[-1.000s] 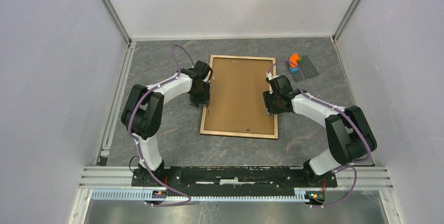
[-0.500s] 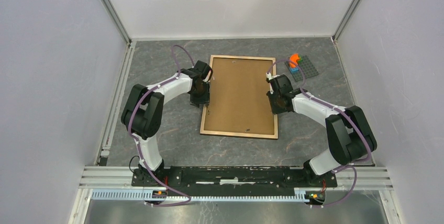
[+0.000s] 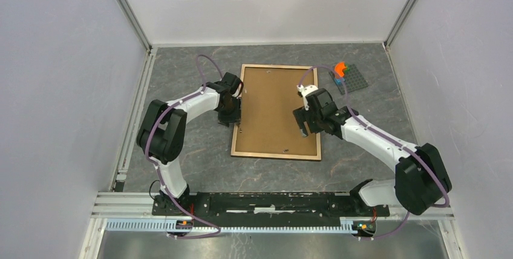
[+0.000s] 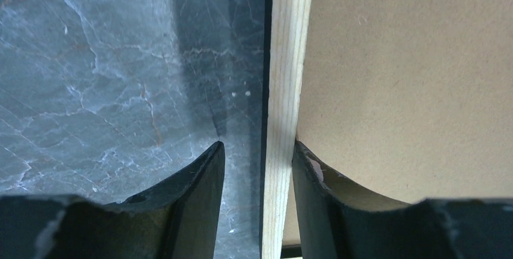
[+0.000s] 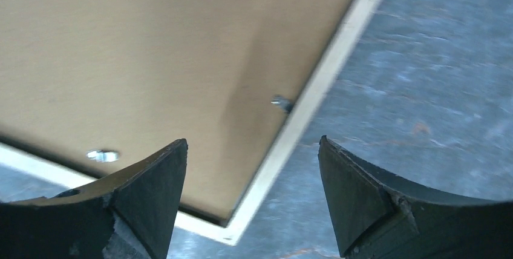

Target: Put the photo into the frame

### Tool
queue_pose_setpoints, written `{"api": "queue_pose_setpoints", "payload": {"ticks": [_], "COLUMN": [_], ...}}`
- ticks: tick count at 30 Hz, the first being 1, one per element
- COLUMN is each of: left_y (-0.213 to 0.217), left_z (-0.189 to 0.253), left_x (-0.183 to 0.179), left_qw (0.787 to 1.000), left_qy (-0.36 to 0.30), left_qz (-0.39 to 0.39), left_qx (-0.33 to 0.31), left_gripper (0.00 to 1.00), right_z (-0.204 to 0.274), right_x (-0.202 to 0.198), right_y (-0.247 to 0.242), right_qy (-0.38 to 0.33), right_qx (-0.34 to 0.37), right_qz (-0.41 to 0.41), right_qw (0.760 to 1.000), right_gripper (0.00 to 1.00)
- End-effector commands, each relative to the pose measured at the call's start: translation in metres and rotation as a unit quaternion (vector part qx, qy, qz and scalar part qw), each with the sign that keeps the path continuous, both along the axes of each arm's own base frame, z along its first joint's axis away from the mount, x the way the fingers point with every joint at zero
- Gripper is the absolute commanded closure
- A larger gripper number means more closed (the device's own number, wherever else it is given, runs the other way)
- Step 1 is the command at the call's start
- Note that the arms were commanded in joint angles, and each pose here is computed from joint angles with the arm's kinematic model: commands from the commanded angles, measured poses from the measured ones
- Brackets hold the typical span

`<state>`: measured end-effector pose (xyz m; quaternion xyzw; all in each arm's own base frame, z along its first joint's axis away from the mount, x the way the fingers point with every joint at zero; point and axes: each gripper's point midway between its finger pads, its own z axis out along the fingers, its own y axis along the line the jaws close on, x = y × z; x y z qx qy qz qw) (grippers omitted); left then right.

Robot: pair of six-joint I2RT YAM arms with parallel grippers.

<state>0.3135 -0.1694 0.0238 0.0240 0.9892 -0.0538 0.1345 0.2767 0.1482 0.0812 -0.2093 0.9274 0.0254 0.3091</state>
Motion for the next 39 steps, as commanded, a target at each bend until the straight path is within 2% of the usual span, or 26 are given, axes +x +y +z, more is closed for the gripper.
{"api": "queue_pose_setpoints", "payload": {"ticks": [1, 4, 8, 13, 22, 25, 34, 37, 39], "left_y": [0.014, 0.015, 0.016, 0.017, 0.017, 0.017, 0.015, 0.016, 0.015], "left_z": [0.002, -0.003, -0.007, -0.007, -0.007, -0.007, -0.008, -0.008, -0.008], "left_x": [-0.028, -0.037, -0.043, -0.041, -0.04, -0.04, -0.04, -0.04, -0.04], "left_qw": [0.999, 0.999, 0.999, 0.999, 0.999, 0.999, 0.999, 0.999, 0.999], "left_qy": [0.025, 0.034, 0.041, 0.038, 0.036, 0.037, 0.038, 0.038, 0.038], "left_qz": [-0.021, -0.021, -0.021, -0.019, -0.018, -0.017, -0.018, -0.018, -0.021], "left_qx": [0.013, 0.007, 0.006, 0.008, 0.003, 0.001, -0.004, -0.004, -0.005], "left_gripper": [0.48, 0.48, 0.5, 0.5, 0.51, 0.5, 0.5, 0.51, 0.5], "right_z": [-0.005, -0.014, -0.023, -0.029, -0.042, -0.047, -0.059, -0.058, -0.05], "right_x": [-0.032, -0.05, -0.054, -0.072, -0.089, -0.086, -0.086, -0.088, -0.083], "right_y": [0.067, 0.095, 0.101, 0.117, 0.108, 0.1, 0.098, 0.1, 0.103], "right_qy": [0.044, 0.053, 0.045, 0.064, 0.062, 0.055, 0.054, 0.055, 0.044], "right_qx": [0.085, 0.123, 0.12, 0.129, 0.083, 0.046, 0.003, 0.001, 0.012], "right_qz": [0.073, 0.116, 0.155, 0.234, 0.308, 0.322, 0.349, 0.346, 0.332], "right_qw": [0.993, 0.984, 0.98, 0.962, 0.946, 0.944, 0.936, 0.936, 0.942], "right_gripper": [0.16, 0.16, 0.15, 0.15, 0.16, 0.18, 0.24, 0.26, 0.24]}}
